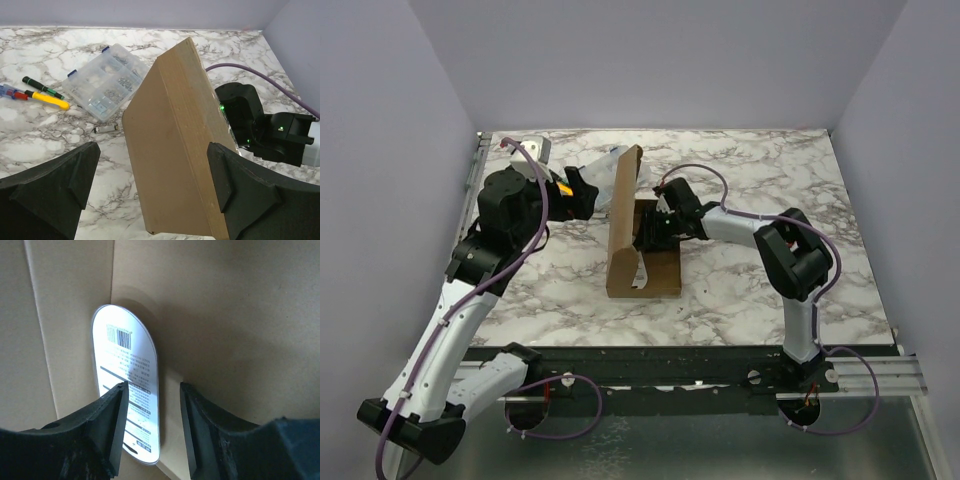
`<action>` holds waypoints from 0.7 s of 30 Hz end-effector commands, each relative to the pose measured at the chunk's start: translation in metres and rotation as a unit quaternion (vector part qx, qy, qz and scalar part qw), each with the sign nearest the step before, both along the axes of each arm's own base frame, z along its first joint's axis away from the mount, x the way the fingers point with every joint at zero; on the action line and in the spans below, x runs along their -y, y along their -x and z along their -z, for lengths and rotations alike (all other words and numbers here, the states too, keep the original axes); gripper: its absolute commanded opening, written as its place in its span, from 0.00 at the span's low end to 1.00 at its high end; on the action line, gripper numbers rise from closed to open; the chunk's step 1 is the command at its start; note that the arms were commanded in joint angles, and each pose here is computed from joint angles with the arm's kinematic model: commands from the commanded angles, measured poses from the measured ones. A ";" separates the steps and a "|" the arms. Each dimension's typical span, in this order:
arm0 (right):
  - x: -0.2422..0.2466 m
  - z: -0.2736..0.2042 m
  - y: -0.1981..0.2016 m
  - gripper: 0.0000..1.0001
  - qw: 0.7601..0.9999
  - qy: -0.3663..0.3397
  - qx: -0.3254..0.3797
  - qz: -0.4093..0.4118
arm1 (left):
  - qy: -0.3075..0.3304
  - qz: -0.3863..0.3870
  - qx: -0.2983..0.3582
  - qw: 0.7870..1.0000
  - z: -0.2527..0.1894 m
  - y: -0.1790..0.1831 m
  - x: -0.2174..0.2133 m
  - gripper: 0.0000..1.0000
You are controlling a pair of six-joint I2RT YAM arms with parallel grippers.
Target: Unpack the express box
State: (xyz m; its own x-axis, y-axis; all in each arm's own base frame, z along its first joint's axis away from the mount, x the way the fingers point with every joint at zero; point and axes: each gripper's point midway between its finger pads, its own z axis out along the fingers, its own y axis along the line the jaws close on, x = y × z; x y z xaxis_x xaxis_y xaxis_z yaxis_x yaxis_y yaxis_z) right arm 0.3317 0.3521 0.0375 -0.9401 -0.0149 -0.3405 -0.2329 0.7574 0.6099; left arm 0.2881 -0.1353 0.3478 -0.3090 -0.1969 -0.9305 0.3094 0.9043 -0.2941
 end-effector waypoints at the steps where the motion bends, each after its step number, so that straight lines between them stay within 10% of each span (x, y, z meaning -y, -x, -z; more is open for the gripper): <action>1: -0.008 0.007 0.003 0.53 1.000 -0.015 -0.011 -0.008 | 0.010 0.004 0.018 1.000 -0.014 -0.012 0.006 0.98; 10: -0.019 0.010 0.006 0.43 0.998 -0.050 -0.029 -0.011 | 0.029 0.013 0.046 0.998 -0.034 -0.029 0.017 0.98; 21: -0.015 -0.021 0.003 0.05 0.998 -0.065 0.008 0.005 | 0.009 -0.071 0.091 0.993 -0.033 -0.055 -0.007 0.96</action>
State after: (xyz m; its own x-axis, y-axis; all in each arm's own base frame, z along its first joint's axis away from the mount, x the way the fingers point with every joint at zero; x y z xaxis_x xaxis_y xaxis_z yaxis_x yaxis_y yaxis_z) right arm 0.3312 0.3694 0.0389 -0.9499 0.0301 -0.3112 -0.2078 0.6828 0.7004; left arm 0.3325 -0.1477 0.3791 -0.1939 -0.2407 -0.9510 0.3152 0.9028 -0.2927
